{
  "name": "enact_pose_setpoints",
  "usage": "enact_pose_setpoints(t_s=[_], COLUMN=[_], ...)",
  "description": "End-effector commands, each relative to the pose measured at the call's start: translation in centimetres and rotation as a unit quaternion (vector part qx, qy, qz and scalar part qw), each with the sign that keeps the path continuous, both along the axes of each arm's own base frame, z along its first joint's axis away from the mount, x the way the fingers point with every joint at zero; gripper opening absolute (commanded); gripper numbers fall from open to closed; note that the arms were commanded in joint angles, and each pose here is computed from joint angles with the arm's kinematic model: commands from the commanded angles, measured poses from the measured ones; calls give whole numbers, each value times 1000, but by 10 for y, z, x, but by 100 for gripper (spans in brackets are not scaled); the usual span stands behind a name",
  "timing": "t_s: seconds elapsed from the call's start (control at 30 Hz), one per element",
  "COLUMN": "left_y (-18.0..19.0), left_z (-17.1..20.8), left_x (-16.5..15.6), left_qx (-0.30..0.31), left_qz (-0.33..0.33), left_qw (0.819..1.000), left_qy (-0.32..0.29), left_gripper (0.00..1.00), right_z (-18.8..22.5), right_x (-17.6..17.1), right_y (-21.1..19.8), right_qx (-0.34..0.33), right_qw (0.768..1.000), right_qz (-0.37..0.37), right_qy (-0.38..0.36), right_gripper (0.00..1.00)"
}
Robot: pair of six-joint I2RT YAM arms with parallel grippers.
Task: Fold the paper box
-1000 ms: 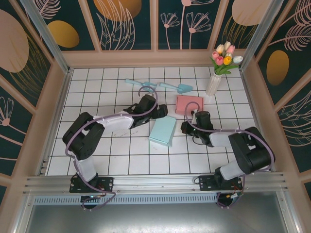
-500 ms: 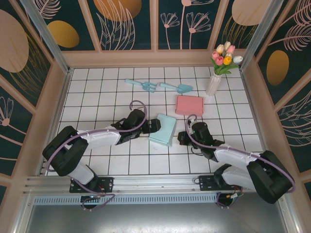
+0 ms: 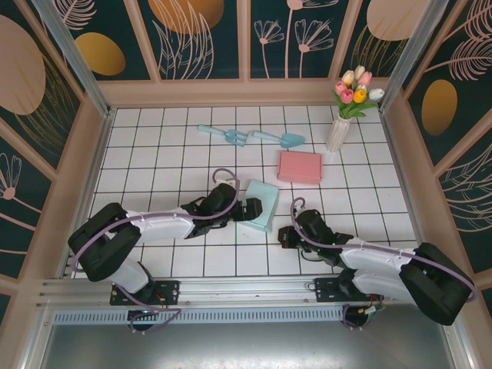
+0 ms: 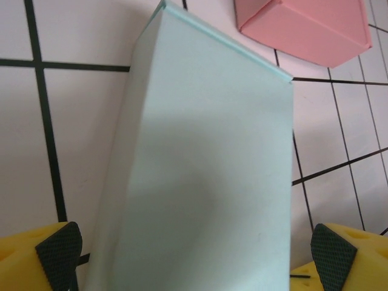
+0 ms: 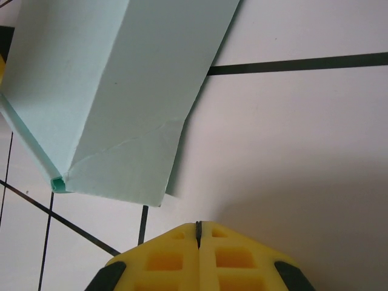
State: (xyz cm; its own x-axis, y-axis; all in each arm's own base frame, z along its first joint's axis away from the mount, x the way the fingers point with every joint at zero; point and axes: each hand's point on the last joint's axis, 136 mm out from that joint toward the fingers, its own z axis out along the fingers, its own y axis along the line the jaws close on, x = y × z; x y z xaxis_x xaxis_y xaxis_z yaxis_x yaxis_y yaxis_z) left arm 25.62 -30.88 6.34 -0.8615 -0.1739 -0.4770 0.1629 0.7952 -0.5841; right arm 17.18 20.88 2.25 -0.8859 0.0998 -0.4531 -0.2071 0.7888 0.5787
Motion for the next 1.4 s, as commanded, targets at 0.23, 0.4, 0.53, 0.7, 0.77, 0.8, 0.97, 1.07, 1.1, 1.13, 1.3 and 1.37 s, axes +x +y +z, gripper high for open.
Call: enact_pose_setpoints(t_s=[0.23, 0.4, 0.53, 0.7, 0.77, 0.8, 0.97, 1.07, 1.1, 1.13, 1.3, 1.37], left_y=[2, 2, 0, -7, -12, -14, -32, -46, -50, -56, -81, -87], left_z=[-4, -2, -4, -7, -8, -8, -3, 3, 5, 8, 17, 19], left_x=[-8, -13, -17, -23, -26, -28, -38, -46, -49, -52, -69, -72], left_qx=[-5, -8, -11, -17, -23, -26, -41, -47, -50, -53, -66, -68], left_qz=[13, 14, 13, 8, 2, -1, -22, -39, -44, -50, -79, -85], left_qw=[1000, 1000, 1000, 1000, 1000, 1000, 999, 998, 998, 997, 995, 994], left_qy=[2, 0, 2, 8, 13, 15, 15, 12, 12, 11, 7, 8], left_gripper=[99, 99, 99, 99, 99, 98, 98, 99, 98, 98, 98, 98], right_z=[1, -1, -2, -2, -3, -4, -5, -4, -3, -1, 10, 15], right_x=[-1, 1, 1, 3, 2, 2, 3, 5, 6, 7, 11, 13], right_y=[9, 15, 20, 26, 29, 29, 31, 33, 34, 36, 45, 48], right_qx=[17, 16, 19, 20, 19, 19, 21, 24, 25, 27, 47, 53], right_qw=[1000, 1000, 1000, 1000, 1000, 1000, 1000, 1000, 999, 999, 998, 998], right_qz=[4, 9, 13, 18, 20, 20, 20, 21, 21, 22, 30, 31], right_qy=[0, 2, 5, 6, 7, 8, 8, 4, 3, 0, -14, -20], right_gripper=[0, 0, 0, 0, 0, 0, 0, 0, 0, 0, 0, 0])
